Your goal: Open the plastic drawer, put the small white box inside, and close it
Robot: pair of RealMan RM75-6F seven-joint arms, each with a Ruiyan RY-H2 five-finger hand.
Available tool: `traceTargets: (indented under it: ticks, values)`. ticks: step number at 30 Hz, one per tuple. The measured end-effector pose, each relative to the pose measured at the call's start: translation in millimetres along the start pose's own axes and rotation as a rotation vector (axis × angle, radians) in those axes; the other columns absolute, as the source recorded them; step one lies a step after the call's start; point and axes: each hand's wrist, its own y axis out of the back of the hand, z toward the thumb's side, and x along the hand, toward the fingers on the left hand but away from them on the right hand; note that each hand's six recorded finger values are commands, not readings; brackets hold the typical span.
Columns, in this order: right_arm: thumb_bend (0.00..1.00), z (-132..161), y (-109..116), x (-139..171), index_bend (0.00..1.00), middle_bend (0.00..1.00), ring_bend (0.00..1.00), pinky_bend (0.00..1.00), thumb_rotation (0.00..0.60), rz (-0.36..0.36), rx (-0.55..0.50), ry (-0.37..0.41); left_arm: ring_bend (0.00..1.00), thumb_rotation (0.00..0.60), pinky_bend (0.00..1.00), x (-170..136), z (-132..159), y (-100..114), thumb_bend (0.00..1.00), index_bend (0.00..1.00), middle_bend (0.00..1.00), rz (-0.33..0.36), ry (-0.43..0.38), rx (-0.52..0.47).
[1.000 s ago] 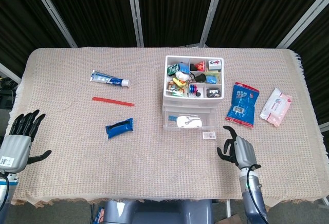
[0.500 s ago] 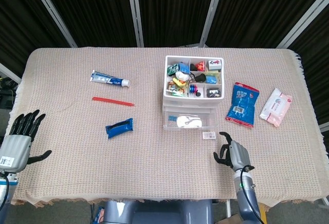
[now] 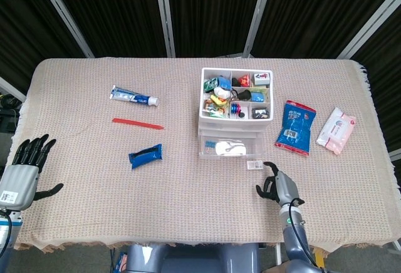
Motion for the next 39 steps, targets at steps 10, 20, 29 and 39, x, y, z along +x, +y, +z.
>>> traceTargets:
  ticks: [10, 20, 29, 39]
  values:
    - [0.29, 11.6, -7.5, -8.8, 0.15, 0.71, 0.73, 0.65, 0.6, 0.027, -0.082, 0.005, 0.0, 0.6, 0.0, 0.4, 0.2, -0.9, 0.08, 0.06, 0.0, -0.004, 0.002, -0.001]
    - [0.29, 14.2, -11.9, -16.1, 0.15, 0.71, 0.73, 0.65, 0.6, 0.047, -0.122, -0.016, 0.0, 0.6, 0.0, 0.5, 0.5, -2.2, 0.08, 0.06, 0.0, -0.011, 0.004, -0.001]
    - [0.29, 15.6, -15.9, -21.9, 0.17, 0.71, 0.73, 0.65, 0.6, 0.059, -0.112, -0.029, 0.0, 0.6, 0.0, 0.6, 1.0, -2.1, 0.08, 0.06, 0.0, -0.011, 0.005, -0.003]
    - [0.29, 14.1, -20.3, -29.2, 0.25, 0.72, 0.74, 0.65, 0.6, 0.054, -0.075, -0.048, 0.0, 0.6, 0.0, 1.0, 0.5, -2.1, 0.08, 0.06, 0.0, -0.012, 0.008, -0.005]
